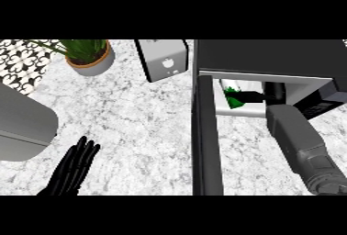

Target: Pick up the milk, place it into the microwave and close the microwave

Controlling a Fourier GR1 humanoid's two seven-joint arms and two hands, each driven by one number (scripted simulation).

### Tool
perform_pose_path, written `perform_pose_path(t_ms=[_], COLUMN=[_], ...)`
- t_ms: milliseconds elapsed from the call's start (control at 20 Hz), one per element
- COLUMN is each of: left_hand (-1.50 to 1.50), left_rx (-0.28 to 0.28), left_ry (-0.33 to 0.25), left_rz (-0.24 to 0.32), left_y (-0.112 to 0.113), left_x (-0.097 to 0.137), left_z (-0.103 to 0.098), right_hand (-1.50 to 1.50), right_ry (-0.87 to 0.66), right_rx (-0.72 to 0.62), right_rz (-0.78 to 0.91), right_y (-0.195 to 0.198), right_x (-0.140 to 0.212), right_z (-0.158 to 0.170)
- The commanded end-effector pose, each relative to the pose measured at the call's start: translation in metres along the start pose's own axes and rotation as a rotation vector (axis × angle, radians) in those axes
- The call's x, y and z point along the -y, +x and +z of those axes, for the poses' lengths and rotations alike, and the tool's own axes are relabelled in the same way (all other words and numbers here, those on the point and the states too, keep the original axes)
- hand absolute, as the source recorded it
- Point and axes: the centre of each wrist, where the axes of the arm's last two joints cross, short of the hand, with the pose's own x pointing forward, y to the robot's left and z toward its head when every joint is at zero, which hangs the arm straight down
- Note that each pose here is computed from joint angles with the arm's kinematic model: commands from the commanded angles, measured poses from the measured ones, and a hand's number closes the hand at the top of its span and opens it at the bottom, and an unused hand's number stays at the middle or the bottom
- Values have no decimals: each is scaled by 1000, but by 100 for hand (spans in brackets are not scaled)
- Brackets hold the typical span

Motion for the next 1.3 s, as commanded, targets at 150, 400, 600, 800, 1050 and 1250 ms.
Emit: perform_pose_path(t_ms=[150, 400, 600, 800, 1050, 1250], left_hand=[-150, -150, 150, 150, 150, 150], left_rx=[-48, -76, -96, -117, -144, -220], left_ry=[-77, -216, -279, -301, -310, -463], left_rz=[39, 21, -21, -48, -84, -133], left_y=[-11, -26, -33, -55, -65, -76], left_x=[8, 9, 27, 42, 43, 72], left_z=[-21, -25, -42, -40, -47, -69], right_hand=[-150, -150, -150, -150, -150, -150], right_ry=[68, 62, 82, 96, 115, 149], right_rx=[-2, -10, 14, 38, 20, 33], right_rz=[-129, -202, -196, -212, -226, -187], right_y=[-26, -45, -55, -63, -72, -72], right_x=[-9, -6, -6, 9, 27, 37], right_z=[34, 63, 81, 98, 130, 148])
